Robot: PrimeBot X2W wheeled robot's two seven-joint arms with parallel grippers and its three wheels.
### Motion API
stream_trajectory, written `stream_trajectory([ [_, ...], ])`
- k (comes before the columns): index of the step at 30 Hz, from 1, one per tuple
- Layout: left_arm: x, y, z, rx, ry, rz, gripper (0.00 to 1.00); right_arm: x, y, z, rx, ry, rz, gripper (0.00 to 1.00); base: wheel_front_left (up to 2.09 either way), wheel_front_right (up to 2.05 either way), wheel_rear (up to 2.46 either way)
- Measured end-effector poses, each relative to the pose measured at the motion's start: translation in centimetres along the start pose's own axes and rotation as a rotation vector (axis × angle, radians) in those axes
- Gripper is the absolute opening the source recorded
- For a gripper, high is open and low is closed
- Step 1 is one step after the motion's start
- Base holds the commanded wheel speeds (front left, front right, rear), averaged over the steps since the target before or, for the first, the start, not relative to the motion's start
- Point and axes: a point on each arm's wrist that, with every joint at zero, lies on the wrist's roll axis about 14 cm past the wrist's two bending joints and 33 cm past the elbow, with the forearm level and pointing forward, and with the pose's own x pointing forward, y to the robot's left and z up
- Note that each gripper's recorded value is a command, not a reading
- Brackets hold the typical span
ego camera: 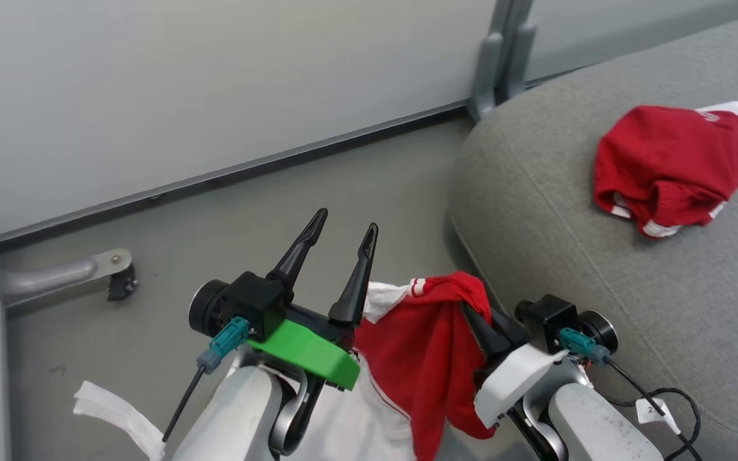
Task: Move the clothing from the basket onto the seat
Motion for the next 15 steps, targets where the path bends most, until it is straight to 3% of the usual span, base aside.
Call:
stream_trajectory([
  [12, 3.1, -6.6, -4.4, -0.065, 0.094, -0.236, 1.00, -5.4, -7.8, 3.2, -0.025, -0.094, -0.279, 0.00, 0.00, 0.00, 0.00],
  [15, 3.9, -7.6, -5.6, -0.088, 0.117, -0.288, 1.00, -6.2, -10.3, 5.2, -0.088, -0.138, -0.356, 0.00, 0.00, 0.00, 0.00],
])
